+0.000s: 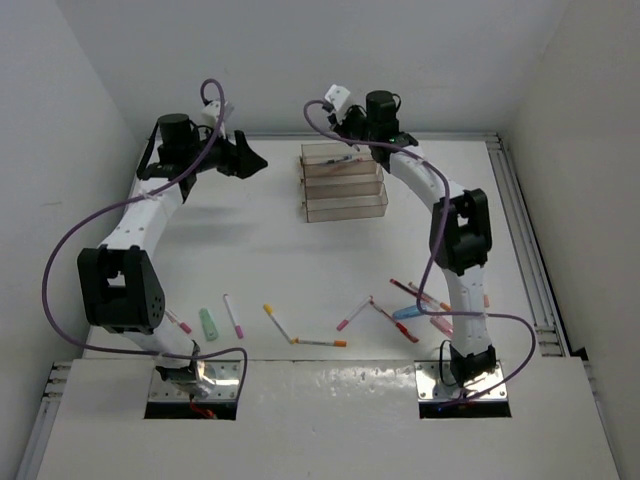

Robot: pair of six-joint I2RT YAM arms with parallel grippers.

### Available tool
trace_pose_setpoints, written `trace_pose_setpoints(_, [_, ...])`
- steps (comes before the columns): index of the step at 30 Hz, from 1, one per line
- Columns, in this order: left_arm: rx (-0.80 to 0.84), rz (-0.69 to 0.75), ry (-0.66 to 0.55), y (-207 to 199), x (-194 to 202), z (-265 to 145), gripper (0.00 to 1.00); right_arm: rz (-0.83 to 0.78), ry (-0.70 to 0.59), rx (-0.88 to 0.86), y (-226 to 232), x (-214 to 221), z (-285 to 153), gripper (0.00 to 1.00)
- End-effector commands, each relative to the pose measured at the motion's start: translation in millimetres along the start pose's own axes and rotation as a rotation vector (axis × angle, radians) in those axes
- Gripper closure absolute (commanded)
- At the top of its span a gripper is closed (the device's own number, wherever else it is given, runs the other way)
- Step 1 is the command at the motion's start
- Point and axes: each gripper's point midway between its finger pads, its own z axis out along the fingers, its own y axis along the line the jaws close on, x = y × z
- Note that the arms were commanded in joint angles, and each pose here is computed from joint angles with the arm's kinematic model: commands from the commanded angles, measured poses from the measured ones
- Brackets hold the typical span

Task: Sort the stationery into containers
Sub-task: Place the pen in the storage box.

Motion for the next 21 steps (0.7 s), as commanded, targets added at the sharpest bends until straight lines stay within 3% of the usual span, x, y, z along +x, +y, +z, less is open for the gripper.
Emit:
trace_pose_setpoints(1, [-0.068,0.069,0.015,2,0,-20,0.23,-0.223,-0.081,0.065,-29,-27,14,1.00])
trace_pose_setpoints(4, [-0.160,0.069,0.054,20,10,-32,0.23,-0.273,-0.093,0.033,-19,-7,32,1.00])
trace_pose_setpoints(8, [-0.167,0.042,0.076,25,19,-41,0.23,-0.286,-0.075,-0.020,-4,16,39,0.98])
trace_pose_setpoints(13, [-0.157,0.025,0.065,25,19,-44,0.23,-0.324,-0.071,-0.037,11,40,42,0.70])
trace_pose_setpoints(16, [-0.156,0.022,0.069,27,21,-45,0.23,-0.315,-0.072,-0.041,10,42,45,0.58])
trace_pose_setpoints(21, [-0.148,0.017,0.064,32,18,-45,0.23,-0.302,-0.086,-0.051,11,33,45,0.54])
